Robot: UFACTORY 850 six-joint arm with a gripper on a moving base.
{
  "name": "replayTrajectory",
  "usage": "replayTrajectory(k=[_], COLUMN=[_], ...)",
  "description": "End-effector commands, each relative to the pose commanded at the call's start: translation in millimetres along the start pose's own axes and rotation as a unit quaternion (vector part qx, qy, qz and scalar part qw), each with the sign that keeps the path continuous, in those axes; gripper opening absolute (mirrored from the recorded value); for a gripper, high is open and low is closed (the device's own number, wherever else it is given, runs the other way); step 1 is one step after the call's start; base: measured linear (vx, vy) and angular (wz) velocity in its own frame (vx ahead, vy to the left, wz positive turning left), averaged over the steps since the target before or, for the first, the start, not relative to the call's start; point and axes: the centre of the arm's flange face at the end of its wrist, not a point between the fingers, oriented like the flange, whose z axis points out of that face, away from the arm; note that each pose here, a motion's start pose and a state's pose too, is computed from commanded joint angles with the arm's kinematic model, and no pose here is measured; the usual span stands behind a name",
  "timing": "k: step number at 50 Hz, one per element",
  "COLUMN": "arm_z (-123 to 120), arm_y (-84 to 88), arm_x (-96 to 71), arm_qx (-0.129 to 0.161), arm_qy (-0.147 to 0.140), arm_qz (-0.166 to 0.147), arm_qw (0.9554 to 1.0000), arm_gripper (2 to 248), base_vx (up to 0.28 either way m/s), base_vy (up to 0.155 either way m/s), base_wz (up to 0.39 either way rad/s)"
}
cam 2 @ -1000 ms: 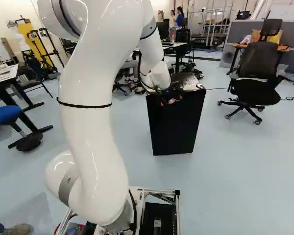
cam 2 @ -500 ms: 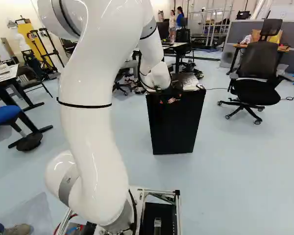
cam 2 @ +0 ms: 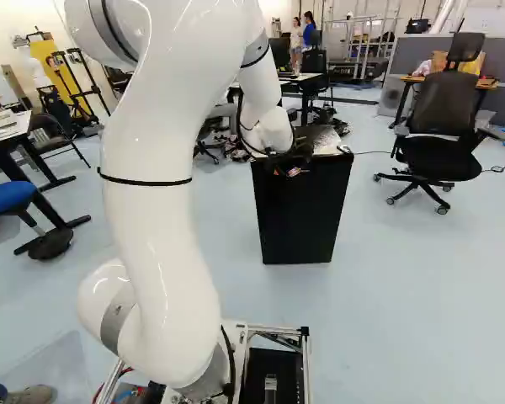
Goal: Grab a drink from the fridge
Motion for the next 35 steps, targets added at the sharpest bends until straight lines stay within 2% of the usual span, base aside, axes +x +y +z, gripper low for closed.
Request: replayTrajectory(k=[14, 35], arm_z=[-4.1, -29.0], arm_y=[-1.5, -11.4], arm_x=[-3.5, -27.1], arm_qx=[0.001, 0.003], arm_qy=[0.000, -0.011], arm_qz=[0.001, 0.008], arm_qw=[1.0000, 0.9999], arm_gripper=[247, 247], base_vx=[0.000, 0.000], base_vy=[0.000, 0.000], base_wz=[0.000, 0.000])
